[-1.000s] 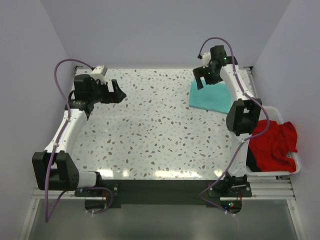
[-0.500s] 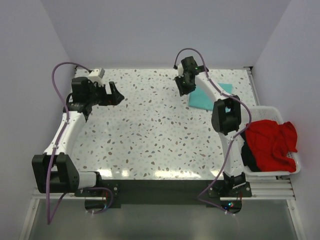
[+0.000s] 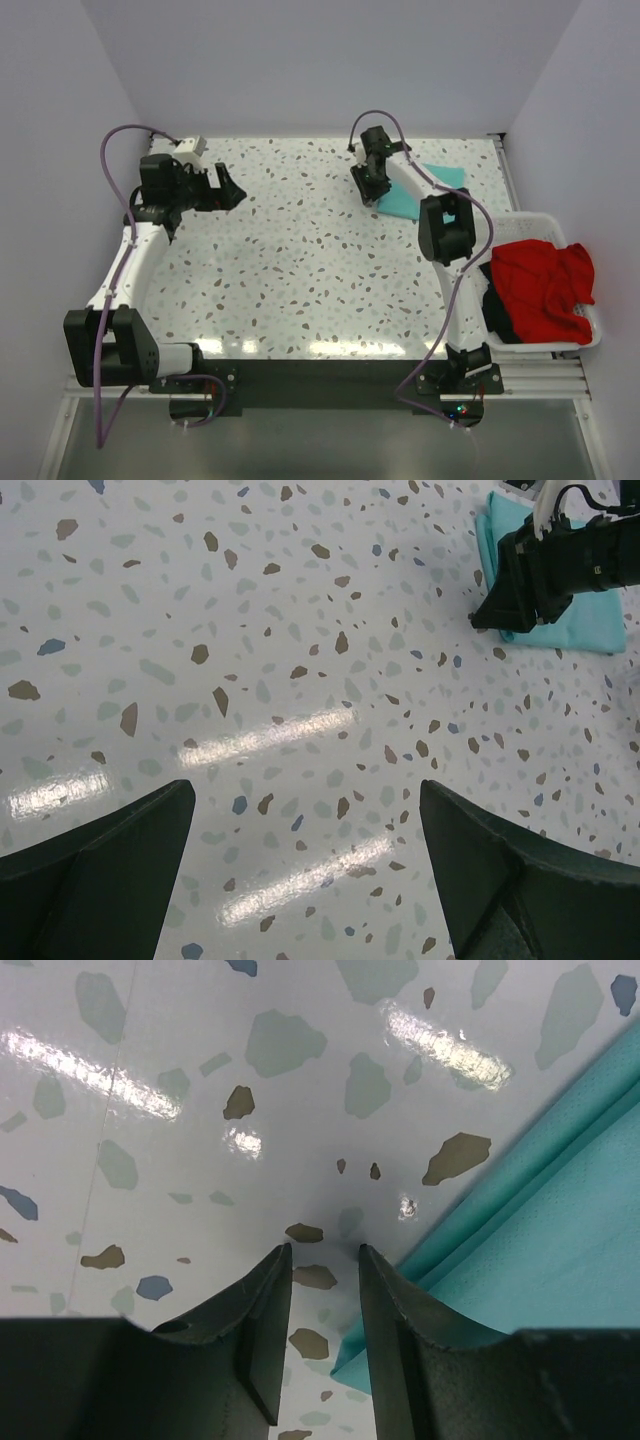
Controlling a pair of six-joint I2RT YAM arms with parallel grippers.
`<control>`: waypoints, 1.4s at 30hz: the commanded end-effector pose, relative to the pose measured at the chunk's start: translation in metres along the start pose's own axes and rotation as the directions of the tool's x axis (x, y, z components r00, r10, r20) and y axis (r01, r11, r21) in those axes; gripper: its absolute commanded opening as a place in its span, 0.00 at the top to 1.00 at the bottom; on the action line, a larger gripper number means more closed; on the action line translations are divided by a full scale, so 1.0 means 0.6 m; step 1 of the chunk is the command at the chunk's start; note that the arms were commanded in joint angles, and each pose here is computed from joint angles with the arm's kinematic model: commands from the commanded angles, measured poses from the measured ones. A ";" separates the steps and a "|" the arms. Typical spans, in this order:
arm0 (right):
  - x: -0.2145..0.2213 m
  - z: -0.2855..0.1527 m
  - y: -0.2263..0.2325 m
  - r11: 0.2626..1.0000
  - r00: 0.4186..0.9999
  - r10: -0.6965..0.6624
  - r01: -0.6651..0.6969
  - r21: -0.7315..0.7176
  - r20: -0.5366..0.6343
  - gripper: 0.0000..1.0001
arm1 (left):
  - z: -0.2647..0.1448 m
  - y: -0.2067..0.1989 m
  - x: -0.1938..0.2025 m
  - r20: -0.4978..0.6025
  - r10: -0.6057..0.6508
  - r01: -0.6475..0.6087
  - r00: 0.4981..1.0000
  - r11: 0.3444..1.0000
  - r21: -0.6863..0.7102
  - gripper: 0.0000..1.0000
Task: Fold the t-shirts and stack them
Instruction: Neatly place the folded tshirt to the corner
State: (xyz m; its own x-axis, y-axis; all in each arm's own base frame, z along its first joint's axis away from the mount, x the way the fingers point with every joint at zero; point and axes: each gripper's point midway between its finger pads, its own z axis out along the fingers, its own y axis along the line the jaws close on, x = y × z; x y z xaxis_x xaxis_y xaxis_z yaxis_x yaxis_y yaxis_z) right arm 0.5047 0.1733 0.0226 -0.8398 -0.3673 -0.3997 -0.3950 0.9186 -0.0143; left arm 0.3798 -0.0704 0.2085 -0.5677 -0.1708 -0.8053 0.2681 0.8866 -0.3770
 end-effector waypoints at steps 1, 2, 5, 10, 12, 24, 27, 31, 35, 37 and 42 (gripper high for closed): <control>0.008 0.002 -0.025 0.999 1.000 -0.008 0.009 0.039 -0.003 0.63 | -0.014 -0.004 -0.024 0.044 0.012 -0.012 0.999 1.000 0.009 0.00; 0.011 0.001 -0.032 0.999 1.000 -0.007 0.008 0.045 -0.007 0.63 | -0.014 -0.003 -0.023 0.043 0.012 -0.012 0.999 1.000 0.009 0.00; 0.031 -0.003 -0.071 0.997 0.999 -0.002 0.004 0.073 -0.034 0.62 | -0.015 -0.001 -0.023 0.043 0.007 -0.007 0.999 1.000 0.010 0.00; 0.059 -0.014 -0.122 0.995 0.997 -0.019 0.026 0.101 -0.073 0.63 | -0.013 -0.001 -0.025 0.048 -0.006 0.005 0.999 1.000 0.018 0.00; 0.071 -0.017 -0.143 0.993 0.996 -0.027 0.036 0.110 -0.087 0.63 | -0.012 -0.002 -0.024 0.044 -0.010 0.009 0.999 1.000 0.022 0.00; 0.113 -0.040 -0.212 0.979 0.981 -0.114 0.138 0.150 -0.159 0.63 | -0.011 -0.002 -0.024 0.040 -0.014 0.013 0.999 1.000 0.025 0.00; 0.131 -0.045 -0.231 0.972 0.971 -0.137 0.170 0.164 -0.197 0.63 | -0.014 -0.002 -0.027 0.043 -0.009 0.008 0.999 1.000 0.021 0.00; 0.138 -0.055 -0.256 0.970 0.973 -0.125 0.161 0.181 -0.196 0.63 | -0.012 -0.001 -0.028 0.046 -0.016 0.015 0.999 1.000 0.023 0.00; 0.138 -0.061 -0.276 0.970 0.976 -0.112 0.149 0.192 -0.188 0.63 | -0.008 -0.002 -0.025 0.037 -0.027 0.026 0.999 0.999 0.033 0.00; 0.135 -0.061 -0.280 0.970 0.977 -0.110 0.145 0.194 -0.183 0.63 | -0.006 -0.001 -0.024 0.034 -0.028 0.027 0.999 0.999 0.034 0.00; 0.110 -0.078 -0.270 0.978 0.986 -0.099 0.122 0.168 -0.136 0.61 | -0.006 -0.003 -0.025 0.034 -0.015 0.014 0.999 0.999 0.044 0.00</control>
State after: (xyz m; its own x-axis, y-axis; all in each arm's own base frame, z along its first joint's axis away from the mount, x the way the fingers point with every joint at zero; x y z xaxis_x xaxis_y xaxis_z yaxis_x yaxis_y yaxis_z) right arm 0.4980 -0.0083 0.0247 -0.8441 -0.4645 -0.2679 -0.4148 0.8822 -0.2227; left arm 0.3789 -0.0680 0.2090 -0.5768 -0.1957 -0.7931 0.2671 0.8723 -0.4095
